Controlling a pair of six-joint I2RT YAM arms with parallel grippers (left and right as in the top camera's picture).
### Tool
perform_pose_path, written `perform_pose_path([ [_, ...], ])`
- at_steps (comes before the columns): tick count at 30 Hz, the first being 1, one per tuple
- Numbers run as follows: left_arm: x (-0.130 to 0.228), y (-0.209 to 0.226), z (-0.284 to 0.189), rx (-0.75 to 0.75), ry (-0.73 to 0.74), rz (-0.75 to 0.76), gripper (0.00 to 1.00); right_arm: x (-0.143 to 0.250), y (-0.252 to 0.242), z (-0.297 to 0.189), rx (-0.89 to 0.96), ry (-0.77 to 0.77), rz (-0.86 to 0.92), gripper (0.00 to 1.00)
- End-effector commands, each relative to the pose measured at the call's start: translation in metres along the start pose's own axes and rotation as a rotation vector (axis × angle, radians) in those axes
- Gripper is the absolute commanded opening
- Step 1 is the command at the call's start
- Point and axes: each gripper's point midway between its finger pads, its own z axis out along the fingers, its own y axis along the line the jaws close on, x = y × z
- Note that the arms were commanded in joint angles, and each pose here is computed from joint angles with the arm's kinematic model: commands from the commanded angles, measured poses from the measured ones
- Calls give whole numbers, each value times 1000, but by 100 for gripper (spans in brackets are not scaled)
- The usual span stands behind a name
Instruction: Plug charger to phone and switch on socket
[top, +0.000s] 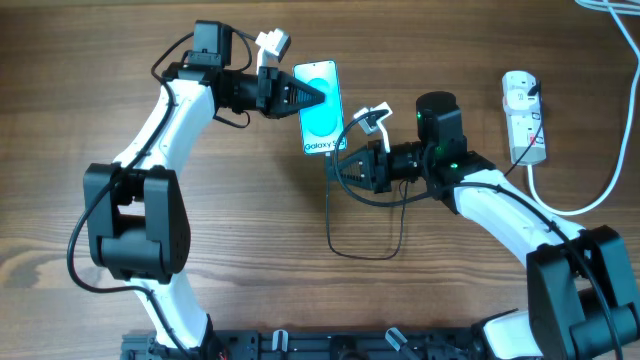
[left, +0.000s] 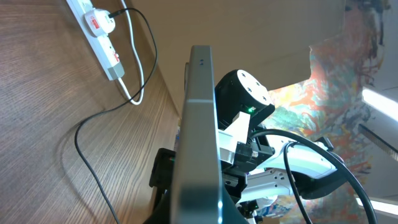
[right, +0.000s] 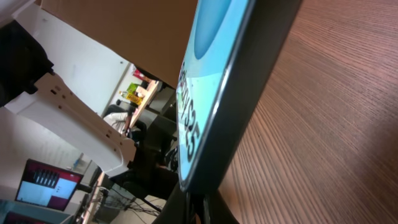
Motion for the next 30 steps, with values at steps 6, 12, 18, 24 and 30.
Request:
perform_pose_path([
  [6, 1, -13, 0, 49, 6, 43, 4, -2, 8, -3, -20, 3, -5, 4],
  [12, 1, -11, 0, 42, 5, 43, 4, -2, 8, -3, -21, 2, -8, 4],
  [18, 1, -7, 0, 16, 2, 43, 4, -4, 10, -3, -27, -2, -25, 5],
  [24, 1, -7, 1, 17, 3, 43, 4, -6, 12, -3, -35, -4, -26, 4],
  [30, 2, -8, 3, 19, 10, 48, 4, -7, 13, -3, -40, -7, -27, 4],
])
